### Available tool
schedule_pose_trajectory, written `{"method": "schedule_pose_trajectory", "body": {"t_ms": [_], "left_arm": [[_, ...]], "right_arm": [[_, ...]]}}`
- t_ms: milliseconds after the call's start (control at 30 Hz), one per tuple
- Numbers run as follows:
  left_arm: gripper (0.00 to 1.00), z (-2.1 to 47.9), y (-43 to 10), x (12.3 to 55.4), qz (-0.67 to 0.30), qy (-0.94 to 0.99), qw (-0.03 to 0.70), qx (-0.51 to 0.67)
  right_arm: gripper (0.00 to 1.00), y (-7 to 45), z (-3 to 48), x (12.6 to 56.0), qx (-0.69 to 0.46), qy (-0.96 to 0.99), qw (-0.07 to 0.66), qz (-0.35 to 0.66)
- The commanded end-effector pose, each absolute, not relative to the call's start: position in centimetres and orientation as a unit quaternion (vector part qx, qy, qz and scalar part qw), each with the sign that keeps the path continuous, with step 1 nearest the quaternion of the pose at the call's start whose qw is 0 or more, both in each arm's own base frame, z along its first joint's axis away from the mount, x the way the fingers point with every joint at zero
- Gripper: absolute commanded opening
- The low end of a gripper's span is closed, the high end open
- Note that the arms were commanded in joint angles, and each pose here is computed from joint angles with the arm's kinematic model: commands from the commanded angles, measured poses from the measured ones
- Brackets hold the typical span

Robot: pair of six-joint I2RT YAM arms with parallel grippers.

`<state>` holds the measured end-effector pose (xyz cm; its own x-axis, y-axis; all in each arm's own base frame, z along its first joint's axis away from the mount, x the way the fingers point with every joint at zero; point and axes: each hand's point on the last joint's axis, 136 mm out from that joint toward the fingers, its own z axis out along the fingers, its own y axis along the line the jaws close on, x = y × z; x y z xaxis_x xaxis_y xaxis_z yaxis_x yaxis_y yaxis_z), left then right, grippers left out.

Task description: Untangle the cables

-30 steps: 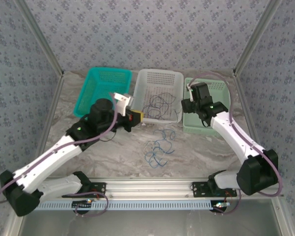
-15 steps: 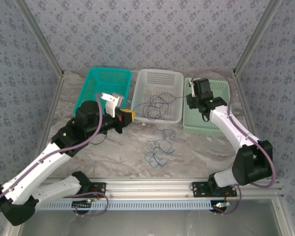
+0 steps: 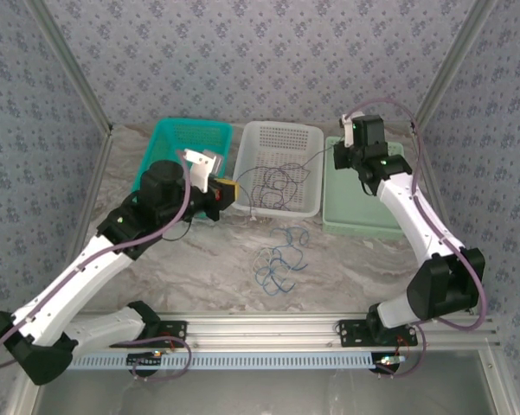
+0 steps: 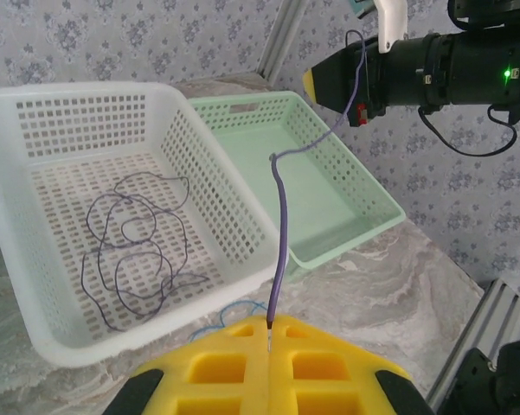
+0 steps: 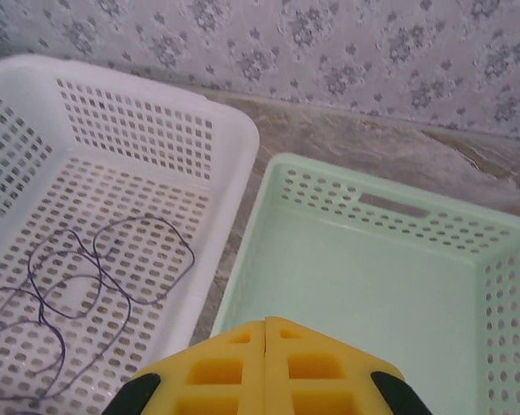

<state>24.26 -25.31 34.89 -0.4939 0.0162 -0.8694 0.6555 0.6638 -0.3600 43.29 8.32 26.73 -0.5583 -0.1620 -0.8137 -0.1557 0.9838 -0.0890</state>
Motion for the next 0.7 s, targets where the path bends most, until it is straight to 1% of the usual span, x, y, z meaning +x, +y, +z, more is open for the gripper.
{"method": "schedule_pose_trajectory", "body": {"t_ms": [0,133,267,400,667], "left_arm": [[0.0,38.6,-25.7,25.7,-0.351,0.758,0.5,0.229],[0.0,39.1,-26.6,28.7,-0.349,0.748,0.515,0.229],[0.0,38.0,-27.8,32.1,-0.359,0.751,0.506,0.226],[0.0,37.6,-29.2,34.1,-0.37,0.751,0.496,0.23],[0.0,36.0,-31.6,37.3,-0.387,0.75,0.481,0.238]], "right_arm": [[0.0,9.8,25.4,44.0,-0.113,0.892,0.438,0.018],[0.0,10.5,23.6,45.5,-0.115,0.901,0.417,0.024],[0.0,10.9,22.2,47.5,-0.111,0.911,0.397,0.02],[0.0,11.6,21.7,48.7,-0.11,0.913,0.392,0.032],[0.0,11.6,19.9,50.0,-0.106,0.921,0.375,0.022]]}}
